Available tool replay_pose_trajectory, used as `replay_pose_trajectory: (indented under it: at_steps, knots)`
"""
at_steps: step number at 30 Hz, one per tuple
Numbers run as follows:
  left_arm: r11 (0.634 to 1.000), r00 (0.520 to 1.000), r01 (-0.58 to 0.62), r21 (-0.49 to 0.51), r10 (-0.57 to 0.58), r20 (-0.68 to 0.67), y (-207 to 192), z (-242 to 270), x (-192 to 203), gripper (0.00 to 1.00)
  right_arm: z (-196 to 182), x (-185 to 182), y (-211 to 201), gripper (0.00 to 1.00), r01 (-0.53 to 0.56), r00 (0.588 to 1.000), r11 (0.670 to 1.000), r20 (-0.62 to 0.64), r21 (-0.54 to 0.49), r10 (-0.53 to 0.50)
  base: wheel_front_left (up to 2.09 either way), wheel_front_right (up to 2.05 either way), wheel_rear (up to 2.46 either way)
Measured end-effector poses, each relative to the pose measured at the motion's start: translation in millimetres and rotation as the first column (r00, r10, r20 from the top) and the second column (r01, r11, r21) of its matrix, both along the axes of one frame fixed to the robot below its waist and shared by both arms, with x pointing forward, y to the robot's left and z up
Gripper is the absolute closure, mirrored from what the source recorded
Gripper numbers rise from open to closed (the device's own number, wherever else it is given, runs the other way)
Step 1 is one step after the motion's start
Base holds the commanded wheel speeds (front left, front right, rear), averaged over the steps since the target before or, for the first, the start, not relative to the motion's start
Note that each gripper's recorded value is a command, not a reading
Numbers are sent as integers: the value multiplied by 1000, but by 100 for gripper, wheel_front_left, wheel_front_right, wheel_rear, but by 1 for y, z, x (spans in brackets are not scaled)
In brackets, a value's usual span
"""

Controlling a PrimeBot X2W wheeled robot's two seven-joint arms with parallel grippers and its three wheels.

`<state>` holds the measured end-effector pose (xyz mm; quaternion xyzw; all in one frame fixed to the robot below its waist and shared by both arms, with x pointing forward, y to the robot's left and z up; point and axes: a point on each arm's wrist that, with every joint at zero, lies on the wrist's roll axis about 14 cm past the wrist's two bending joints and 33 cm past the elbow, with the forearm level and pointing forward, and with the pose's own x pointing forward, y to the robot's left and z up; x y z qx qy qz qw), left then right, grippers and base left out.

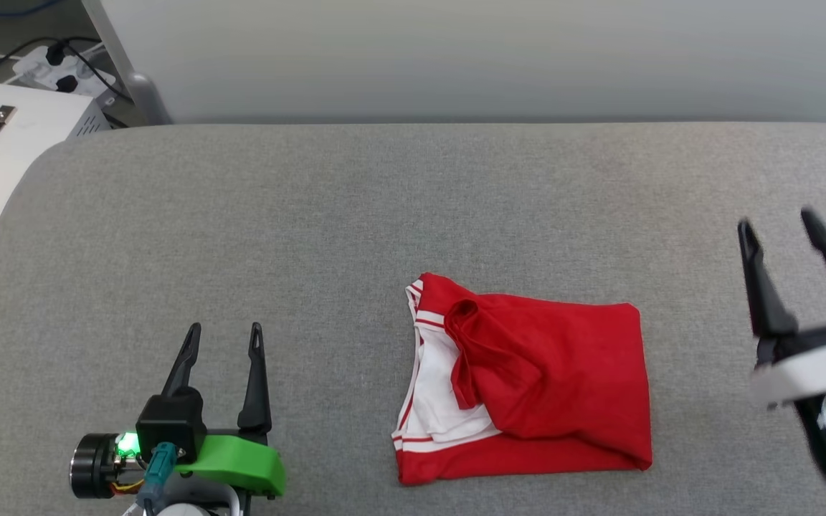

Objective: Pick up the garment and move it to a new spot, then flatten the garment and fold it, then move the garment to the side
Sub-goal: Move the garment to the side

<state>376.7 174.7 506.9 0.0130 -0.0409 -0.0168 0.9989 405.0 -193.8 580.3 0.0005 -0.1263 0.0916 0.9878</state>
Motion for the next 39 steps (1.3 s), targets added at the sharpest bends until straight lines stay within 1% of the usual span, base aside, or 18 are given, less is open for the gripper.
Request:
replay_pose_trajectory:
  at_steps: [2, 4, 7, 8, 9, 11, 14, 16, 20, 22, 24, 27, 29, 33, 35, 37, 38, 39]
  knots:
    - [1000, 1000, 2, 1, -2, -10, 0, -3, 2, 0, 16, 16, 3, 0, -38, 999, 998, -7, -43, 38, 0, 0, 0]
    - [1000, 1000, 2, 1, -2, -15, -1, -5, 4, 0, 19, 29, 6, 0, -77, 995, 996, -71, -49, 74, 0, 0, 0]
    - [1000, 1000, -2, 1, 2, -18, 1, -6, 7, 0, 5, 41, 13, 0, -149, 960, 987, -248, -63, 129, 0, 0, 0]
    - [1000, 1000, -4, 2, 4, -18, 1, -6, 8, 0, -4, 43, 14, 0, -172, 934, 983, -327, -57, 144, 0, 0, 0]
    - [1000, 1000, -7, 2, 7, -19, 2, -7, 8, 0, -13, 44, 16, 0, -195, 902, 979, -401, -53, 158, 0, 0, 0]
    - [1000, 1000, -11, 2, 11, -24, 4, -8, 8, 0, -26, 43, 16, 0, -223, 846, 974, -504, -40, 173, 0, 0, 0]
    - [1000, 999, -15, 3, 15, -31, 5, -11, 10, 0, -54, 38, 15, 0, -252, 736, 967, -652, -15, 182, 0, 0, 0]
    - [1000, 999, -18, 3, 18, -32, 6, -12, 12, 0, -78, 29, 18, 0, -272, 631, 962, -750, 25, 198, 0, 0, 0]
    - [1000, 999, -20, 2, 20, -28, 7, -11, 18, 0, -118, 8, 31, 0, -314, 443, 945, -866, 92, 231, 0, 0, 0]
    - [1000, 999, -21, 0, 21, -29, 7, -11, 20, 0, -135, 0, 36, 0, -323, 375, 939, -894, 122, 245, 0, 0, 0]
    - [1000, 999, -22, -2, 22, -32, 7, -13, 23, 0, -150, -6, 41, 0, -325, 320, 934, -913, 146, 254, 0, 0, 0]
    - [1000, 999, -27, -2, 27, -36, 9, -14, 27, 0, -169, -9, 50, 0, -324, 260, 929, -927, 181, 272, 0, 0, 0]
    - [999, 999, -33, -1, 33, -40, 11, -16, 29, 0, -180, -11, 58, 0, -318, 231, 925, -929, 209, 290, 0, 0, 0]
    - [999, 997, -47, 0, 47, -62, 15, -24, 31, 0, -208, -18, 69, 0, -310, 159, 920, -941, 241, 300, 0, 0, 0]
    - [998, 995, -58, 3, 59, -75, 18, -28, 30, 0, -219, -20, 75, 0, -316, 137, 916, -943, 248, 303, 0, 0, 0]
    - [998, 995, -66, 5, 66, -80, 21, -30, 30, 0, -221, -18, 79, 0, -317, 146, 913, -938, 257, 315, 0, 0, 0]
    - [998, 994, -70, 6, 70, -80, 22, -30, 29, 0, -220, -16, 81, 70, -321, 172, 911, -930, 260, 326, 0, 0, 0]
    - [997, 994, -71, 6, 71, -79, 22, -29, 29, 0, -219, -16, 83, 100, -322, 178, 909, -926, 265, 332, 0, 0, 0]
